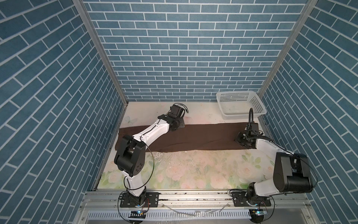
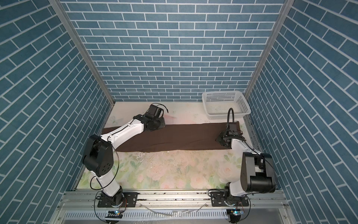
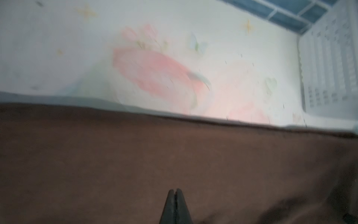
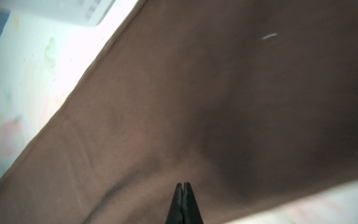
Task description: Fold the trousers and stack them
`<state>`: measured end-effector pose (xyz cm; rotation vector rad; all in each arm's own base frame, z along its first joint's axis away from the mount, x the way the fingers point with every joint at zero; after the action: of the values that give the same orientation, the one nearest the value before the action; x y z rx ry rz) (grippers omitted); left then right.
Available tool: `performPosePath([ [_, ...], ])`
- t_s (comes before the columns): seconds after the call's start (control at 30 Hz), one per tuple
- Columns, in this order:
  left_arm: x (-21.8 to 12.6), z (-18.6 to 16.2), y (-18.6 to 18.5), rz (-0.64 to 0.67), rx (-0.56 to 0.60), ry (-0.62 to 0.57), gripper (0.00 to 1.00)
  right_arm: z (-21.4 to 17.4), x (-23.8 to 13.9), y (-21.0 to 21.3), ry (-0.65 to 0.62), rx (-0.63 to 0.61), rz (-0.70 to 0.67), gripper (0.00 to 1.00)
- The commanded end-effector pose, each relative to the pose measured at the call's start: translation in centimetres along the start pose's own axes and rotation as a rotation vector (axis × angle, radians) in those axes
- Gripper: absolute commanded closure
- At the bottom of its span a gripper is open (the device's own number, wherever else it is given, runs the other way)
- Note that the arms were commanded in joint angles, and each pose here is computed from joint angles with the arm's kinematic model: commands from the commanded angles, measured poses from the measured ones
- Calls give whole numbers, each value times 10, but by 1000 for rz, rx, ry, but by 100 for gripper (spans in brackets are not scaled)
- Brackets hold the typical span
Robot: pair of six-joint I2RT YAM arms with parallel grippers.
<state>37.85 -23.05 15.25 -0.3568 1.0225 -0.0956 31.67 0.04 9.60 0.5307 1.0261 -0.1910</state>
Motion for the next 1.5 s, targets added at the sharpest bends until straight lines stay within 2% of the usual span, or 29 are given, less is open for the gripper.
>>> performPosePath([
  [0.0, 7, -18, -32, -76, 11, 6, 96, -7, -18, -53, 64, 105, -175, 100],
  [0.07, 17, -33, -48, -100, 50, 40, 97, -6, -24, -73, 62, 186, -180, 100],
  [0.1, 23, -39, -58, -120, 63, 59, 97, -4, -27, -83, 52, 220, -193, 89],
  [0.13, 29, -46, -65, -138, 74, 80, 97, -2, -30, -91, 41, 255, -203, 71],
  [0.2, 39, -55, -77, -177, 78, 124, 97, 2, -32, -95, 12, 298, -204, 47],
  [0.27, 46, -62, -85, -202, 76, 154, 97, 8, -31, -98, -21, 327, -206, 37],
  [0.37, 49, -66, -89, -210, 76, 169, 96, 16, -23, -104, -41, 373, -208, 36],
  [0.53, 56, -69, -88, -175, 85, 204, 95, 28, -3, -114, -23, 429, -218, 39],
  [0.8, 65, -77, -80, -128, 71, 243, 95, 40, 16, -120, -13, 423, -236, 33],
  [0.9, 68, -82, -76, -115, 63, 254, 96, 46, 24, -119, -10, 414, -222, 36],
  [0.97, 70, -83, -75, -111, 58, 258, 96, 51, 30, -115, -6, 410, -187, 44],
  [1.0, 70, -84, -74, -110, 56, 261, 96, 52, 33, -114, -3, 410, -169, 52],
  [1.07, 71, -85, -73, -105, 57, 264, 96, 56, 37, -111, -4, 411, -146, 87],
  [1.1, 72, -85, -73, -103, 57, 268, 96, 55, 37, -112, -5, 420, -150, 100],
  [1.27, 74, -86, -71, -90, 58, 271, 96, 56, 20, -118, -59, 413, -213, 100],
  [1.47, 80, -89, -70, -82, 47, 283, 97, 79, -35, -125, -243, 397, -311, 100],
])
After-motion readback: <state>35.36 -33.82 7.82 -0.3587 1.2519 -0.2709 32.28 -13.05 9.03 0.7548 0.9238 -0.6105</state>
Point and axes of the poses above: each gripper's point midway between its finger pads, its own x axis out along the fingers, its own y axis along the line the jaws close on, z = x × y, the point moved 4 cm from there along -x, back along the fingers, and after that the axes turned 4 degrees about -x, right-handed, at the moved point
